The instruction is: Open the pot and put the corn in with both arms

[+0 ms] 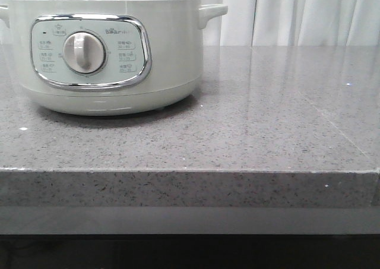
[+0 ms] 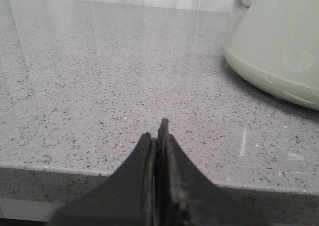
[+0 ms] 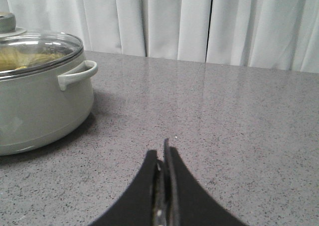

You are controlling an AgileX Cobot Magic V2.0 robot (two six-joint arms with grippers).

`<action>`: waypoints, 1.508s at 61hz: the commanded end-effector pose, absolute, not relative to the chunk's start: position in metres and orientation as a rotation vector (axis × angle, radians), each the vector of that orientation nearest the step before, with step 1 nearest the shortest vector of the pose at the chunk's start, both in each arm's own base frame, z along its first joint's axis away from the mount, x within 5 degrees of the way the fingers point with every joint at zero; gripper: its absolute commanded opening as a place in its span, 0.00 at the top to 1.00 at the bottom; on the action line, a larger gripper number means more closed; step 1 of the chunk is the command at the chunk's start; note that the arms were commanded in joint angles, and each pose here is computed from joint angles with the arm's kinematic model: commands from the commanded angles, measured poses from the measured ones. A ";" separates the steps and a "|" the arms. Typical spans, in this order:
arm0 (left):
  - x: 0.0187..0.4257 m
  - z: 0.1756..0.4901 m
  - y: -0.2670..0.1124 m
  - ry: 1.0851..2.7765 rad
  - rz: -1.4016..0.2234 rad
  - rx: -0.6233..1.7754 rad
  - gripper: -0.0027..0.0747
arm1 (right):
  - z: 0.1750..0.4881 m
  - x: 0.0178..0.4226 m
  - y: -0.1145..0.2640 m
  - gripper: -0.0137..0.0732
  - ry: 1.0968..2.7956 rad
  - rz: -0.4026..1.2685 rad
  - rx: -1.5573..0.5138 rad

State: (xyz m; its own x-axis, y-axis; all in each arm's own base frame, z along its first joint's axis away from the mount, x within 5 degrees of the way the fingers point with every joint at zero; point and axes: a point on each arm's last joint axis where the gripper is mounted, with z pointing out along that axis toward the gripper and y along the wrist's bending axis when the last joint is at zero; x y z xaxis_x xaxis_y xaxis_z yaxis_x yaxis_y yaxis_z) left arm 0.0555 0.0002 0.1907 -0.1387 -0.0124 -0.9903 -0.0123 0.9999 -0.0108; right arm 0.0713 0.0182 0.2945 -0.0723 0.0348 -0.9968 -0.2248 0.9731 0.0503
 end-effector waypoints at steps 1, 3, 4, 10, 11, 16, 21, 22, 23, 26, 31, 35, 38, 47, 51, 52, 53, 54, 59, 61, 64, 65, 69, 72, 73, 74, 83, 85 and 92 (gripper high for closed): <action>0.054 0.200 0.001 1.598 -0.013 -0.036 0.99 | 0.309 0.072 0.016 0.92 1.547 0.195 -0.125; 0.054 0.200 0.001 1.598 -0.013 -0.036 0.99 | 0.309 0.072 0.016 0.92 1.547 0.195 -0.125; 0.054 0.200 0.001 1.598 -0.013 -0.036 0.99 | 0.309 0.072 0.016 0.92 1.547 0.195 -0.125; 0.054 0.200 0.001 1.598 -0.013 -0.036 0.99 | 0.309 0.072 0.016 0.92 1.547 0.195 -0.125; 0.054 0.200 0.001 1.598 -0.013 -0.036 0.99 | 0.309 0.072 0.016 0.92 1.547 0.195 -0.125; 0.054 0.200 0.001 1.598 -0.013 -0.036 0.99 | 0.309 0.072 0.016 0.92 1.547 0.195 -0.125; 0.054 0.200 0.001 1.598 -0.013 -0.036 0.99 | 0.309 0.072 0.016 0.92 1.547 0.195 -0.125; 0.054 0.200 0.001 1.598 -0.013 -0.036 0.99 | 0.309 0.072 0.016 0.92 1.547 0.195 -0.125; 0.054 0.200 0.001 1.598 -0.013 -0.036 0.99 | 0.309 0.072 0.016 0.92 1.547 0.195 -0.125; 0.054 0.200 0.001 1.598 -0.013 -0.036 0.99 | 0.309 0.072 0.016 0.92 1.547 0.195 -0.125; 0.054 0.200 0.001 1.598 -0.013 -0.036 0.99 | 0.309 0.072 0.016 0.92 1.547 0.195 -0.125; 0.054 0.200 0.001 1.598 -0.013 -0.036 0.99 | 0.309 0.072 0.016 0.92 1.547 0.195 -0.125; 0.054 0.200 0.001 1.598 -0.013 -0.036 0.99 | 0.309 0.072 0.016 0.92 1.547 0.195 -0.125; 0.054 0.200 0.001 1.598 -0.013 -0.036 0.99 | 0.304 0.073 0.015 0.92 1.547 0.181 -0.127; 0.054 0.200 0.001 1.598 -0.013 -0.036 0.99 | 0.296 0.074 0.014 0.92 1.551 0.139 -0.132; 0.054 0.200 0.001 1.598 -0.013 -0.036 0.99 | 0.293 0.074 0.013 0.92 1.553 0.126 -0.130; 0.054 0.200 0.001 1.598 -0.013 -0.036 0.99 | 0.291 0.074 0.012 0.92 1.556 0.119 -0.126; 0.054 0.200 0.001 1.598 -0.013 -0.036 0.99 | 0.288 0.074 0.012 0.92 1.557 0.112 -0.121; 0.054 0.200 0.001 1.598 -0.013 -0.036 0.99 | 0.273 0.072 0.008 0.92 1.558 0.089 -0.073; 0.054 0.200 0.001 1.598 -0.013 -0.036 0.99 | 0.266 0.070 0.006 0.92 1.559 0.082 -0.053; 0.054 0.200 0.001 1.598 -0.013 -0.036 0.99 | 0.256 0.068 0.005 0.92 1.563 0.070 -0.039; 0.054 0.200 0.001 1.598 -0.013 -0.036 0.99 | 0.251 0.067 0.005 0.92 1.566 0.064 -0.033; 0.054 0.200 0.001 1.598 -0.013 -0.036 0.99 | 0.236 0.064 0.003 0.92 1.576 0.048 -0.018; 0.054 0.200 0.001 1.598 -0.013 -0.036 0.99 | 0.225 0.062 0.002 0.92 1.581 0.040 -0.009; 0.054 0.200 0.001 1.598 -0.013 -0.036 0.99 | 0.221 0.061 0.002 0.92 1.582 0.038 -0.008; 0.054 0.200 0.001 1.598 -0.013 -0.036 0.99 | 0.218 0.060 0.002 0.92 1.583 0.037 -0.006; 0.054 0.200 0.001 1.598 -0.013 -0.036 0.99 | 0.197 0.055 0.002 0.92 1.572 0.031 -0.001; 0.054 0.200 0.001 1.598 -0.013 -0.036 0.99 | 0.196 0.055 0.002 0.92 1.589 0.034 -0.004; 0.054 0.200 0.001 1.598 -0.013 -0.036 0.99 | 0.196 0.055 0.002 0.92 1.592 0.033 -0.003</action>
State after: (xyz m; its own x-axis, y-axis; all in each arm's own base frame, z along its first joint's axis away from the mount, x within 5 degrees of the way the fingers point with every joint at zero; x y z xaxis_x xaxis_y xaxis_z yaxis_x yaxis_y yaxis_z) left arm 0.0555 0.0003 0.1912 -0.1333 -0.0123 -0.9910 -0.0125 0.9999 -0.0108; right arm 0.0562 0.0038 0.1877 -0.1142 0.0220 -0.9932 -0.0427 0.9987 0.0270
